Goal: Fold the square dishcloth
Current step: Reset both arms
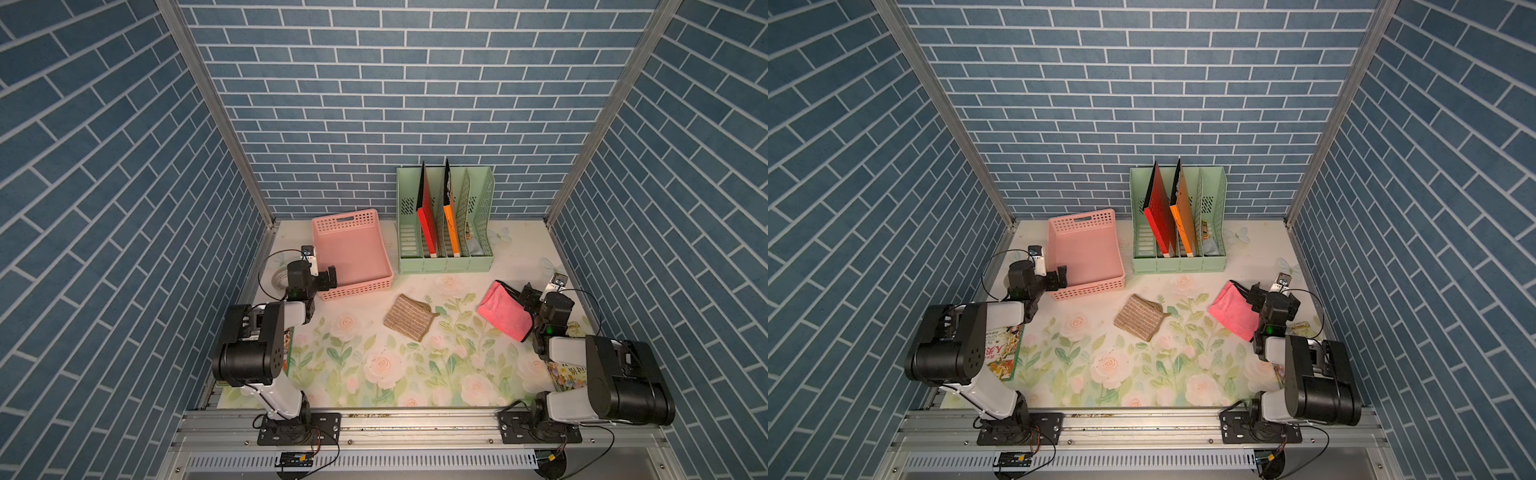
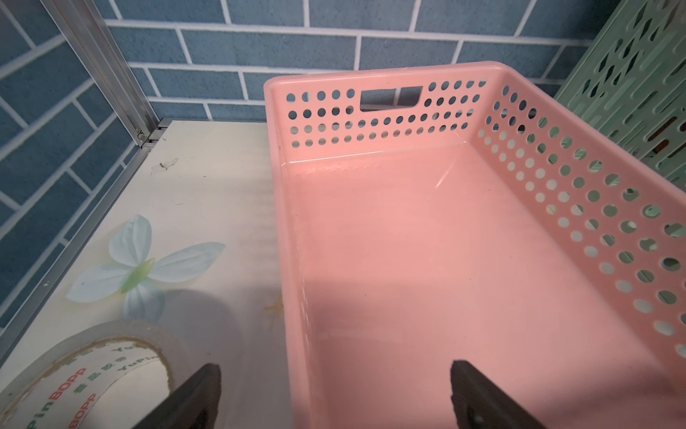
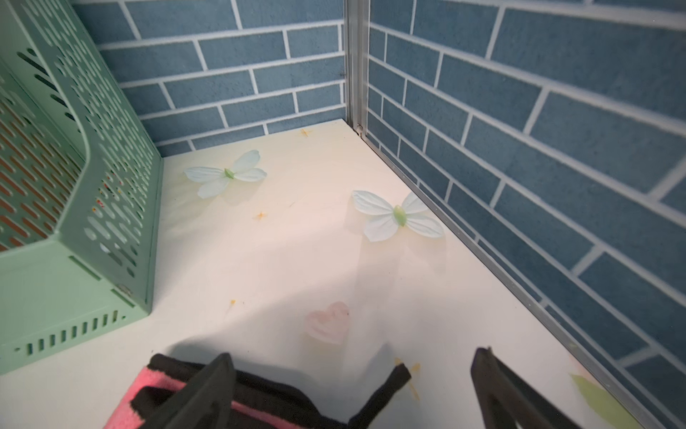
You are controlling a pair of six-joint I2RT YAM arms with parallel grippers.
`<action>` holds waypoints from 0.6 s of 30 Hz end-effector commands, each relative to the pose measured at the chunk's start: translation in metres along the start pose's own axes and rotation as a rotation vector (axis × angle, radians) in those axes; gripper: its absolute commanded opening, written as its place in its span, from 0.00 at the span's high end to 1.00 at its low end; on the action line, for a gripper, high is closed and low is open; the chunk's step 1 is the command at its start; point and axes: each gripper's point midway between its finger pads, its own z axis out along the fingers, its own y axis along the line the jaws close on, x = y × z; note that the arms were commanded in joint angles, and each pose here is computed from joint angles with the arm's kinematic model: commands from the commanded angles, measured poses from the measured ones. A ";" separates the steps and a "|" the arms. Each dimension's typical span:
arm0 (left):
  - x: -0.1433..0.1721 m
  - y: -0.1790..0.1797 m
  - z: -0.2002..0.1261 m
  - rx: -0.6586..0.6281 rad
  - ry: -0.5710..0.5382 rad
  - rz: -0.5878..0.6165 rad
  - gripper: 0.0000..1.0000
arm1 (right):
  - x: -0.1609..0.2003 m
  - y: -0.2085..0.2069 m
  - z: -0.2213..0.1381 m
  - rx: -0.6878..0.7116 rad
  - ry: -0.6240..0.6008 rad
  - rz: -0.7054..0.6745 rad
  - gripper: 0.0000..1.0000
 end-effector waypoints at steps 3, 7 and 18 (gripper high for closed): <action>-0.002 0.009 -0.012 -0.049 -0.057 -0.024 0.00 | -0.029 0.029 -0.007 -0.167 -0.133 -0.028 0.01; -0.008 0.005 -0.052 -0.027 -0.212 -0.010 0.00 | -0.034 0.039 -0.033 -0.250 -0.237 -0.065 0.00; -0.004 -0.004 -0.123 0.003 -0.494 0.020 0.00 | -0.009 0.067 -0.049 -0.393 -0.247 -0.170 0.00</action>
